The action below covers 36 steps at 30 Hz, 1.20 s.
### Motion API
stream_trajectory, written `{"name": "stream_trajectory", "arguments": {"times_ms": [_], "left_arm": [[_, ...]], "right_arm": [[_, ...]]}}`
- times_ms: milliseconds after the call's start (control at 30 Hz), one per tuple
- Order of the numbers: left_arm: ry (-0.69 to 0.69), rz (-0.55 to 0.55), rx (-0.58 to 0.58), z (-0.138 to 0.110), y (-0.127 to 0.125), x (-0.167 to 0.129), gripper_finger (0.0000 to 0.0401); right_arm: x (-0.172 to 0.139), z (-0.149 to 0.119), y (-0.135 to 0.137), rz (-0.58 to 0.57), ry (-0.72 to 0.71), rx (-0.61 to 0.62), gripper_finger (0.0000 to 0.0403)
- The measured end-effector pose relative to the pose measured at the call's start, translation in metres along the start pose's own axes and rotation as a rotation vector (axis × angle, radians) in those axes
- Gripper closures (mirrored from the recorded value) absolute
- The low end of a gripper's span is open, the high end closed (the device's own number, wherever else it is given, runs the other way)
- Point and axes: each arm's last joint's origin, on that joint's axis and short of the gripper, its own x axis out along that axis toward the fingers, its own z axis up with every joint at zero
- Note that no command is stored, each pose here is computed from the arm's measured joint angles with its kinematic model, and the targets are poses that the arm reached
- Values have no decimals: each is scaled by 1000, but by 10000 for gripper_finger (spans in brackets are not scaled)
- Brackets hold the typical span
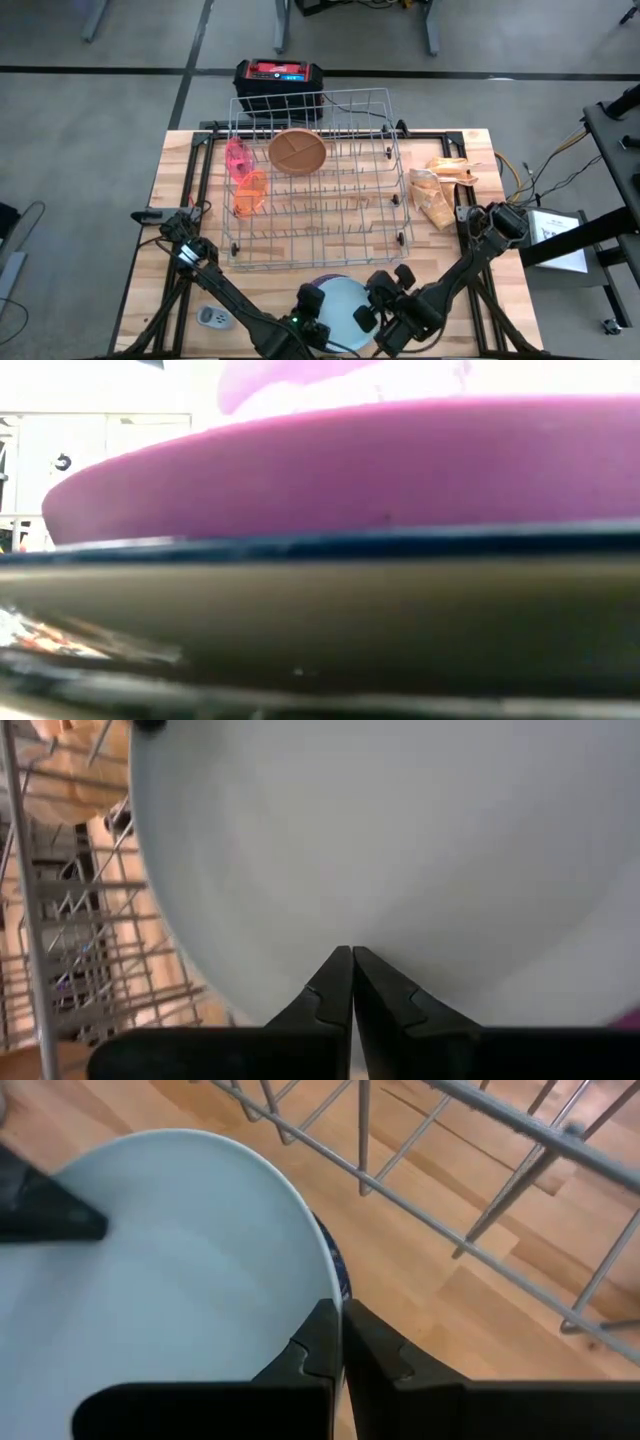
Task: Sort dishes
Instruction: Put the gray plate into the dish rack
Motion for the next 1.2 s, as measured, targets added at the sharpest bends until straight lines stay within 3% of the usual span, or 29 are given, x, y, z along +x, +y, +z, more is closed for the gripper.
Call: {"name": "stream_trajectory", "arguments": {"times_ms": [533, 1200], "left_arm": [[-19, 92, -6, 1, 5, -14, 401], [116, 147, 2, -21, 12, -41, 401]], "right_arm": [[-25, -25, -2, 59, -76, 51, 403], [-57, -7, -7, 91, -135, 11, 403]]}}
